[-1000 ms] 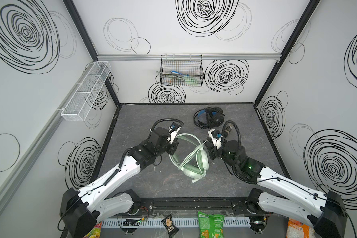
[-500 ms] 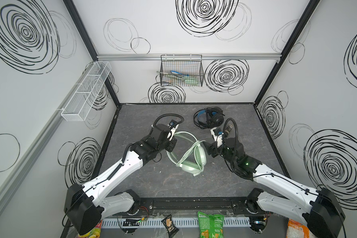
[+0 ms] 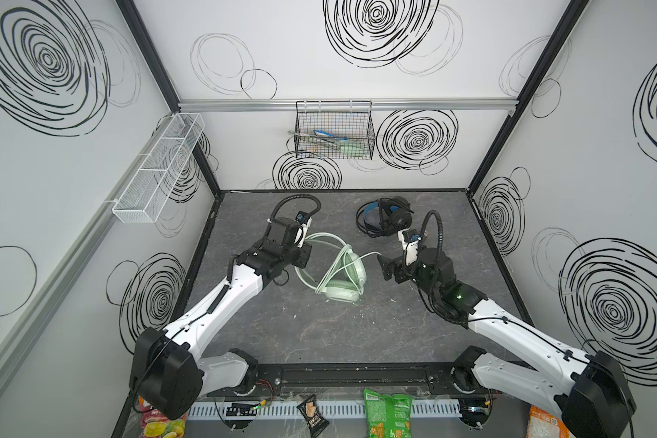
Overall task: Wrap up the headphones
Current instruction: 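Carry the wrapped headset with the left gripper and lower it onto the table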
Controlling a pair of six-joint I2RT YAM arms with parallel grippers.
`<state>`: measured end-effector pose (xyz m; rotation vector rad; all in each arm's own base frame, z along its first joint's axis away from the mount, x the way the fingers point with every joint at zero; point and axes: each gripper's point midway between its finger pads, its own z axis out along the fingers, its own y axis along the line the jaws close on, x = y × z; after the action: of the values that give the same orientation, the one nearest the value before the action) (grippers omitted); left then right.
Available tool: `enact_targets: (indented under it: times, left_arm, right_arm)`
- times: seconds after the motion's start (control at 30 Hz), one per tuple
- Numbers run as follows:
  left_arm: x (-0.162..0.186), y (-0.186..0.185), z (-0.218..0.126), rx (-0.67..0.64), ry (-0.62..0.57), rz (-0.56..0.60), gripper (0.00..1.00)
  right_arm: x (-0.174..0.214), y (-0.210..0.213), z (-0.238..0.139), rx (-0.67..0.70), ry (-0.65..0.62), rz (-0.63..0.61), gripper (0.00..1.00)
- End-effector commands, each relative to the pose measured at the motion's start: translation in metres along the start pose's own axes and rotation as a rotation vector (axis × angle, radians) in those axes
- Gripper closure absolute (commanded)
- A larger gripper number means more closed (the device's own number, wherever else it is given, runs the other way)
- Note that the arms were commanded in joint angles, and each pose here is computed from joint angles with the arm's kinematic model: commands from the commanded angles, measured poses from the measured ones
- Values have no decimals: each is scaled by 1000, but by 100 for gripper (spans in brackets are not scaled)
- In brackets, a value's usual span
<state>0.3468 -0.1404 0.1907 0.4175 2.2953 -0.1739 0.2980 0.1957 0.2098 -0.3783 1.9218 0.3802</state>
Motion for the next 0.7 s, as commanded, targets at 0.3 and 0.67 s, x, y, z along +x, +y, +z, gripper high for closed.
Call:
enact_targets:
  times: [0.3,0.67]
  left_arm:
    - [-40,-25,-1,164,-102,-58,100]
    - [-27,-57,-25,258,-105,20,100]
  right_arm:
    - [-27,1,37,7,-8,-6,3]
    - [-31,-2,62,9,27,-21,2]
